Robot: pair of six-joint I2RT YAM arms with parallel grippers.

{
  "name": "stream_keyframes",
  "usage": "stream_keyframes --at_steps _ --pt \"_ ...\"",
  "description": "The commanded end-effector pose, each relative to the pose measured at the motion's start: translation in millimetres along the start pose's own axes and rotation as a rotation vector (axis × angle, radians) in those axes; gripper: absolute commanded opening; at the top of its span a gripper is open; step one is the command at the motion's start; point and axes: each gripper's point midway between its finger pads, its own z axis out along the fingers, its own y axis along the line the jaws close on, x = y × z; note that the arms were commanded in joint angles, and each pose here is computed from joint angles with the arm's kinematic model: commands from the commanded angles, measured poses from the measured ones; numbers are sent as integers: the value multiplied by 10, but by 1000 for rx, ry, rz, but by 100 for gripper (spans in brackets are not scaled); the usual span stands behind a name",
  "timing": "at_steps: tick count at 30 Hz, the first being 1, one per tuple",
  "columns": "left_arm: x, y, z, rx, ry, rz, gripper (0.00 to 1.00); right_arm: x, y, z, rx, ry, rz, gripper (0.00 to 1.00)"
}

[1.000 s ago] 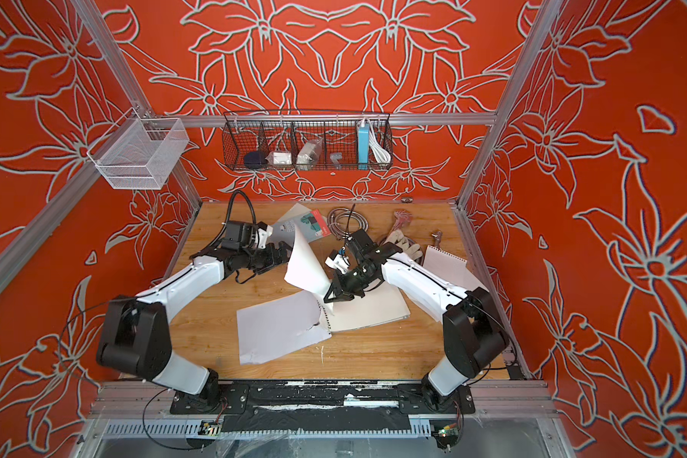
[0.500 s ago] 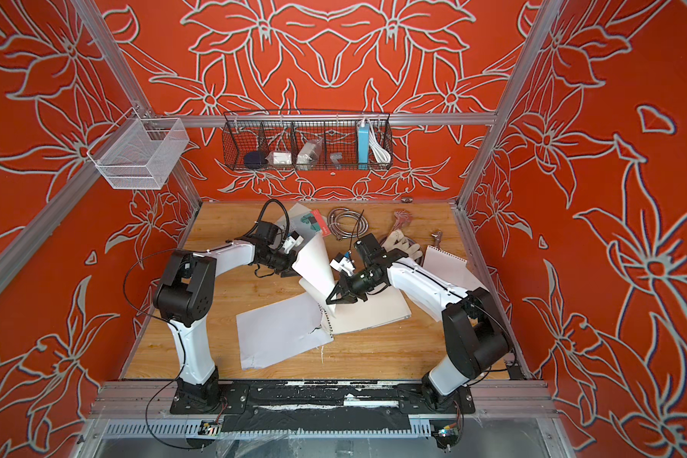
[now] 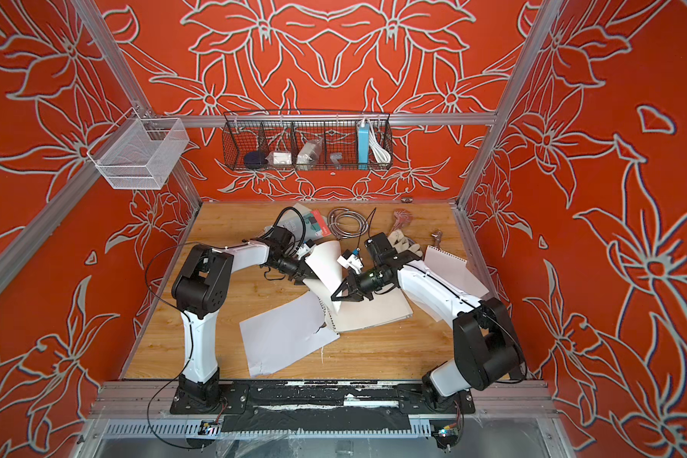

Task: Tear off pages from different notebooks
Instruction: Tear off the paper from the notebook.

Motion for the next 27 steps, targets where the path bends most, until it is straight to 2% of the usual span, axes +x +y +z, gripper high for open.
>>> stream_keyframes --at_steps 1,3,9,15,20,23,27 --pt "24 -91 -87 129 11 -38 96 36 44 -69 4 -18 -40 0" --pt "-37 -90 -203 179 -20 -60 97 51 33 -82 13 -20 -42 0" --pt "-79 -72 -336 191 -51 -71 97 110 10 -109 32 -27 -47 0" --pt "66 -117 -38 197 31 -78 96 100 65 -146 34 -34 -76 0" --pt "213 6 228 193 107 -128 92 95 84 -174 42 -38 -87 0" --pt "210 41 223 192 105 -131 92 97 104 -191 39 -46 -98 0" --pt "54 46 50 206 47 -129 94 139 103 -203 42 -44 -106 0"
